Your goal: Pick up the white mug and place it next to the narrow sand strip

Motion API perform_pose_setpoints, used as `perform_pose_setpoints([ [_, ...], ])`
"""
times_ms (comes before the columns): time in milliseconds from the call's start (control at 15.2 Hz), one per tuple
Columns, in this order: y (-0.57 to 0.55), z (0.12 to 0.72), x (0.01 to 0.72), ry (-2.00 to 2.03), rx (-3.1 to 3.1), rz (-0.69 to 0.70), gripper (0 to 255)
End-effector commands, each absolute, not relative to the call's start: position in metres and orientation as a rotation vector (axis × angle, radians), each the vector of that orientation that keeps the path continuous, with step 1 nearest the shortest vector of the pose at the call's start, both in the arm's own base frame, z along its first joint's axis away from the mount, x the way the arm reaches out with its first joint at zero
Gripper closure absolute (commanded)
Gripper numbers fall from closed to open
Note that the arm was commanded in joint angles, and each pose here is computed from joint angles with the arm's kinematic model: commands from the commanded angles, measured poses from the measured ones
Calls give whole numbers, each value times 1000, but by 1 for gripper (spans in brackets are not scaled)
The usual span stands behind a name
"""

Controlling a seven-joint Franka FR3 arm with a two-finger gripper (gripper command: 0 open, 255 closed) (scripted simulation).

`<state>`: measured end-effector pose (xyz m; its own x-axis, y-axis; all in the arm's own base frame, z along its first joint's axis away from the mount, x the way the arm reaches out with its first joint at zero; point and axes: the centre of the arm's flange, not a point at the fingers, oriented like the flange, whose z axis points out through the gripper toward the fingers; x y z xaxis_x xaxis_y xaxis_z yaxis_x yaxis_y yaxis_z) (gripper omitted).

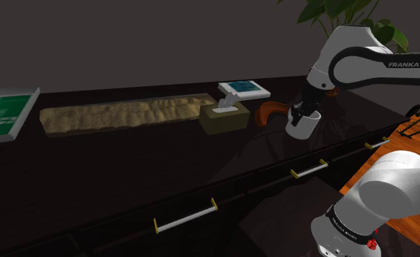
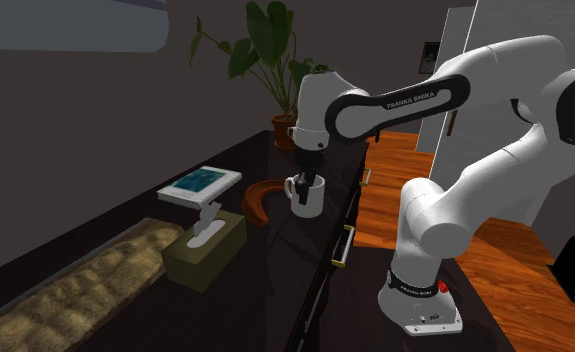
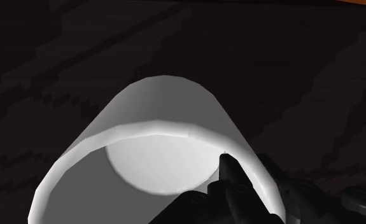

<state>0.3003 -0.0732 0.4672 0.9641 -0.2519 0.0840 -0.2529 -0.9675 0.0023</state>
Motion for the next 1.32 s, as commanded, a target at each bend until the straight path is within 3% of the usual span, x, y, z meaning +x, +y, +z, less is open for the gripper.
perform_pose_setpoints([
  [0,-73,478,300,-399,3100,130,255],
  [1254,-73,578,300,-399,3100,130,255],
])
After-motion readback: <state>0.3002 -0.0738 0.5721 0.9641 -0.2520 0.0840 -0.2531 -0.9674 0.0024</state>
